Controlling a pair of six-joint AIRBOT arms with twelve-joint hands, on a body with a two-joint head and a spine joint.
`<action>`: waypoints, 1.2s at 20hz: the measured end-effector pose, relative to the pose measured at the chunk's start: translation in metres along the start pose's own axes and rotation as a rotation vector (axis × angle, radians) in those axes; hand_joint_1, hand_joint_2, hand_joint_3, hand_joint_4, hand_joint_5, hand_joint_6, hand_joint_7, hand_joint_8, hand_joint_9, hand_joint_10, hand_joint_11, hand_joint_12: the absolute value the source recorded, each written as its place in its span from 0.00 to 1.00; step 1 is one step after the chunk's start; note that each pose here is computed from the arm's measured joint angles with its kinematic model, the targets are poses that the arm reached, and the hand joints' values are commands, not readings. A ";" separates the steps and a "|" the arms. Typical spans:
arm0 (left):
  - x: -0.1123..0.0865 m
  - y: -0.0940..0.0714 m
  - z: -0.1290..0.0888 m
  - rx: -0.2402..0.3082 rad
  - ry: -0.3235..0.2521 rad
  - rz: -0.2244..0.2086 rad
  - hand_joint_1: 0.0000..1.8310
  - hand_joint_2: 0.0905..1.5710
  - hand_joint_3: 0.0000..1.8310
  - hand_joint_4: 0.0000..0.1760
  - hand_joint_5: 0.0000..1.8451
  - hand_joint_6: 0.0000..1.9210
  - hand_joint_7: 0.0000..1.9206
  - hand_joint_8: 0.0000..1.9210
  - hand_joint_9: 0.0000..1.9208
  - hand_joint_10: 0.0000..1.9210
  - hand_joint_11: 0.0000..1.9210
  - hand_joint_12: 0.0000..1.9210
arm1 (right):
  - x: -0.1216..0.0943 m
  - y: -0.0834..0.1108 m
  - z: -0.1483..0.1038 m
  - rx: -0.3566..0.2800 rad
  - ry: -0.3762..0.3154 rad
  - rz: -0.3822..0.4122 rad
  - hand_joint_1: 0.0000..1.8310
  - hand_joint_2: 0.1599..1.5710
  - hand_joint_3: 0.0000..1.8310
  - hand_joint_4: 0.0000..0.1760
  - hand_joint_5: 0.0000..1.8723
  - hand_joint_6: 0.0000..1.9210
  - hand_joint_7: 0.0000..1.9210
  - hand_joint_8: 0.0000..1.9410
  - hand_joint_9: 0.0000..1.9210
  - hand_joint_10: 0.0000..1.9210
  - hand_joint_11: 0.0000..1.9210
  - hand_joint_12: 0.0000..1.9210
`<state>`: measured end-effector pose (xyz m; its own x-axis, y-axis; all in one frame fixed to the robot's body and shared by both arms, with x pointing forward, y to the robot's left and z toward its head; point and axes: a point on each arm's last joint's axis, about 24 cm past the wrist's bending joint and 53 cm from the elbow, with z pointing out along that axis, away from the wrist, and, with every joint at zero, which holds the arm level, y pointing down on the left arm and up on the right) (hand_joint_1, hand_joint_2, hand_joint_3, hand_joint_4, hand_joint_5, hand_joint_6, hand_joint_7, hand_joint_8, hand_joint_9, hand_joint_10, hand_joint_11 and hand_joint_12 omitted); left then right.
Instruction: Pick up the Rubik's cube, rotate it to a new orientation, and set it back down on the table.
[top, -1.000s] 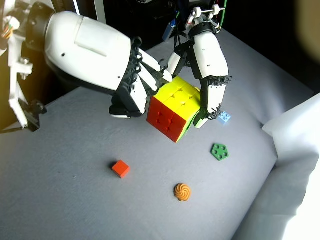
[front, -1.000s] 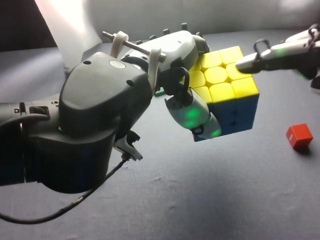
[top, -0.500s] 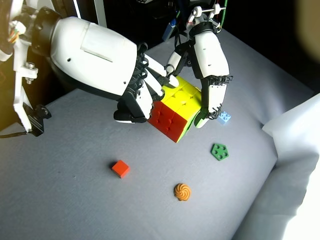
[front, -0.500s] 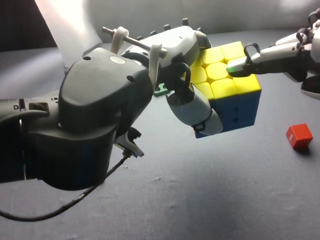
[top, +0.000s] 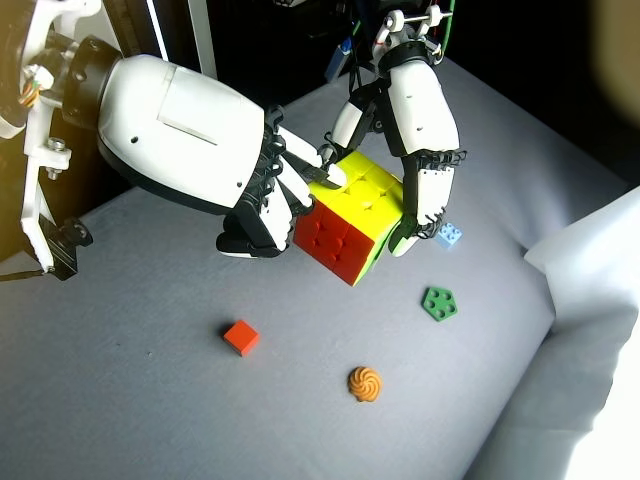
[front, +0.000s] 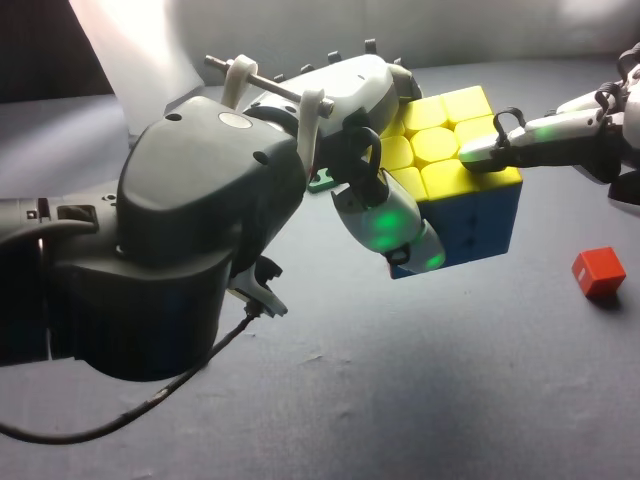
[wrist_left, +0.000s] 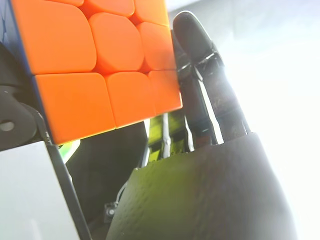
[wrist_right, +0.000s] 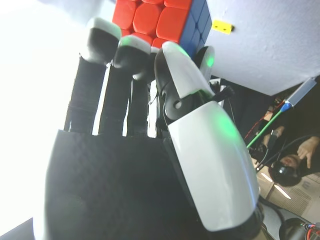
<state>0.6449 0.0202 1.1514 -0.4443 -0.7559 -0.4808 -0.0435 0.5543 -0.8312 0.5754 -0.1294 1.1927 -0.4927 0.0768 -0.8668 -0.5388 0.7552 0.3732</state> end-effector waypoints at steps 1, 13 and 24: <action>-0.001 0.001 0.000 -0.001 0.000 0.004 0.75 0.70 0.00 0.00 0.48 0.49 0.51 0.54 0.43 0.69 0.29 0.64 | 0.001 0.000 -0.001 -0.001 0.005 0.008 0.70 0.86 0.00 1.00 0.11 0.01 0.27 0.92 0.44 1.00 0.42 1.00; -0.001 0.003 0.000 -0.009 0.002 0.000 0.75 0.72 0.00 0.00 0.48 0.50 0.49 0.59 0.41 0.72 0.25 0.67 | 0.015 -0.007 -0.008 0.006 0.052 0.033 0.82 0.78 0.00 1.00 0.10 0.00 0.34 1.00 0.46 1.00 0.42 1.00; -0.007 0.006 0.000 -0.021 -0.022 0.006 0.75 0.72 0.00 0.00 0.46 0.51 0.49 0.60 0.40 0.74 0.23 0.68 | 0.029 -0.007 0.003 0.020 0.079 0.019 0.72 0.83 0.01 1.00 0.09 0.00 0.29 0.94 0.47 1.00 0.44 1.00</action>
<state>0.6474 0.0286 1.1499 -0.4247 -0.7600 -0.4920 -0.0598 0.5658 -0.8224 0.5667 -0.1306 1.1639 -0.5551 0.0402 -0.8308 -0.5160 0.7668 0.3818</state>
